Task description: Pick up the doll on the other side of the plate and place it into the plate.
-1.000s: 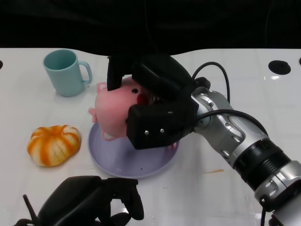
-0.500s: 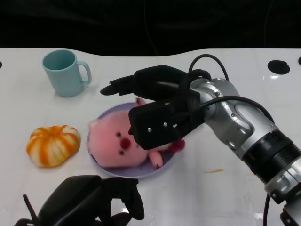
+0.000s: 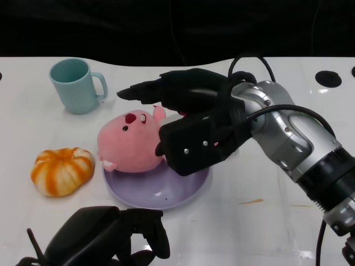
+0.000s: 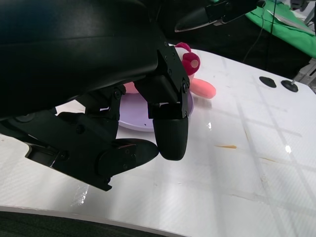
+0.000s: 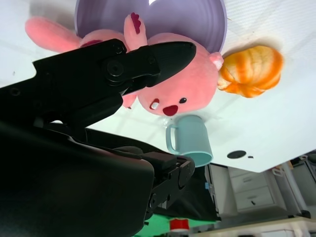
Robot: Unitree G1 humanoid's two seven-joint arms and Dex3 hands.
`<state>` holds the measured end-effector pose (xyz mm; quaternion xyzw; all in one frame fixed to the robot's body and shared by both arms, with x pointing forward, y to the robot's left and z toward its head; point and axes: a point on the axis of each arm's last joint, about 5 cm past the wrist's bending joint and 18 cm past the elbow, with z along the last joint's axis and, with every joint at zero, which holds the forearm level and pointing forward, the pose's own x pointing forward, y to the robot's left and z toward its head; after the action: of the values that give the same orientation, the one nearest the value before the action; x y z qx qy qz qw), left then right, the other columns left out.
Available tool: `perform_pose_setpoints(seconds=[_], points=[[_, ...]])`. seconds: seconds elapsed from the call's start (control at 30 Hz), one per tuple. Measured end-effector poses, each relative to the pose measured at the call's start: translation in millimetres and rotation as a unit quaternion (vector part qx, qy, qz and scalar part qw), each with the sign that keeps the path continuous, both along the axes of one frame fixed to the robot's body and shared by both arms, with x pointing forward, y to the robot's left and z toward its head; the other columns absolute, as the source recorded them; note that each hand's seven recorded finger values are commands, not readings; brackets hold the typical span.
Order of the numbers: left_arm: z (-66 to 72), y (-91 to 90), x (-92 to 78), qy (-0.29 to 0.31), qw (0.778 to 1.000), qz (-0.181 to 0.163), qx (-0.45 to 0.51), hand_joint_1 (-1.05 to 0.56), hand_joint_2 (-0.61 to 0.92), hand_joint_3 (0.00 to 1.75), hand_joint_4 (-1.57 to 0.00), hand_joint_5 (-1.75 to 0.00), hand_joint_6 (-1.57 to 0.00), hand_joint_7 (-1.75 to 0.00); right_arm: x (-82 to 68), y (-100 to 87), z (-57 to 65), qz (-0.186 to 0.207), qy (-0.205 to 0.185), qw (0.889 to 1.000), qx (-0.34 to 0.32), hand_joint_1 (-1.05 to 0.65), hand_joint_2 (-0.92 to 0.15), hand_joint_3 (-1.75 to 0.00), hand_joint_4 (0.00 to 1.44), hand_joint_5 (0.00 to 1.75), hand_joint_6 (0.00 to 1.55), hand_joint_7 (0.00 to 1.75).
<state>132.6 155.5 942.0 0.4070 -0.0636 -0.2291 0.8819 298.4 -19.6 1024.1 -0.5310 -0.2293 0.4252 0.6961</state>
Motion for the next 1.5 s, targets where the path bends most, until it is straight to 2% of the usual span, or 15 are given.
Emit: perform_pose_setpoints(seconds=[0.13, 0.33, 0.83, 0.97, 1.1, 1.3, 1.4, 1.5], points=[[-0.1, 0.0, 0.1, 0.000, 1.000, 0.000, -0.001, -0.21, 0.72, 0.68, -0.73, -1.42, -0.77, -1.09, -1.8, -11.0, 3.3, 0.002, -0.004, 1.000, 0.018, -0.90, -0.92, -0.17, 0.00, 0.28, 0.09, 0.01], [0.1, 0.2, 0.4, 0.000, 1.000, 0.000, 0.000, -0.20, 0.72, 0.67, -0.73, -1.40, -0.77, -1.09, -6.3, -35.8, 1.1, -0.001, 0.004, 0.999, 0.032, -0.86, -0.92, -0.17, 0.00, 0.34, 0.11, 0.02], [0.8, 2.8, 0.7, -0.003, 1.000, -0.001, 0.007, -0.20, 0.71, 0.68, -0.74, -1.39, -0.77, -1.07, -28.5, -93.2, -14.8, -0.033, 0.051, 0.994, 0.096, -0.78, -0.92, -0.12, 0.01, 0.50, 0.18, 0.04], [0.9, 3.1, 0.9, -0.003, 1.000, 0.000, 0.007, -0.19, 0.70, 0.69, -0.75, -1.39, -0.78, -1.06, -35.5, -108.1, -22.2, -0.042, 0.062, 0.991, 0.112, -0.78, -0.92, -0.11, 0.00, 0.56, 0.20, 0.05], [1.1, 3.7, 1.1, -0.003, 1.000, 0.000, 0.008, -0.19, 0.69, 0.71, -0.75, -1.40, -0.78, -1.07, -44.1, -122.3, -26.8, -0.055, 0.070, 0.989, 0.119, -0.74, -0.92, -0.11, 0.05, 0.61, 0.23, 0.06], [0.6, 5.1, 1.7, -0.001, 1.000, 0.000, 0.006, -0.19, 0.67, 0.76, -0.75, -1.43, -0.78, -1.08, -55.2, -139.2, -31.7, -0.074, 0.089, 0.984, 0.138, -0.59, -0.92, -0.05, 0.16, 0.71, 0.37, 0.11], [0.4, 5.3, 2.4, -0.002, 1.000, 0.000, 0.007, -0.19, 0.67, 0.77, -0.75, -1.42, -0.78, -1.08, -61.8, -146.2, -32.1, -0.089, 0.105, 0.976, 0.167, -0.28, -0.87, -0.01, 0.31, 0.88, 0.56, 0.20], [0.0, 5.7, 3.2, -0.001, 1.000, 0.001, 0.008, -0.19, 0.66, 0.78, -0.75, -1.41, -0.78, -1.08, -70.0, -152.0, -36.4, -0.105, 0.122, 0.968, 0.193, -0.18, -0.89, -0.02, 0.40, 1.03, 0.69, 0.26]])
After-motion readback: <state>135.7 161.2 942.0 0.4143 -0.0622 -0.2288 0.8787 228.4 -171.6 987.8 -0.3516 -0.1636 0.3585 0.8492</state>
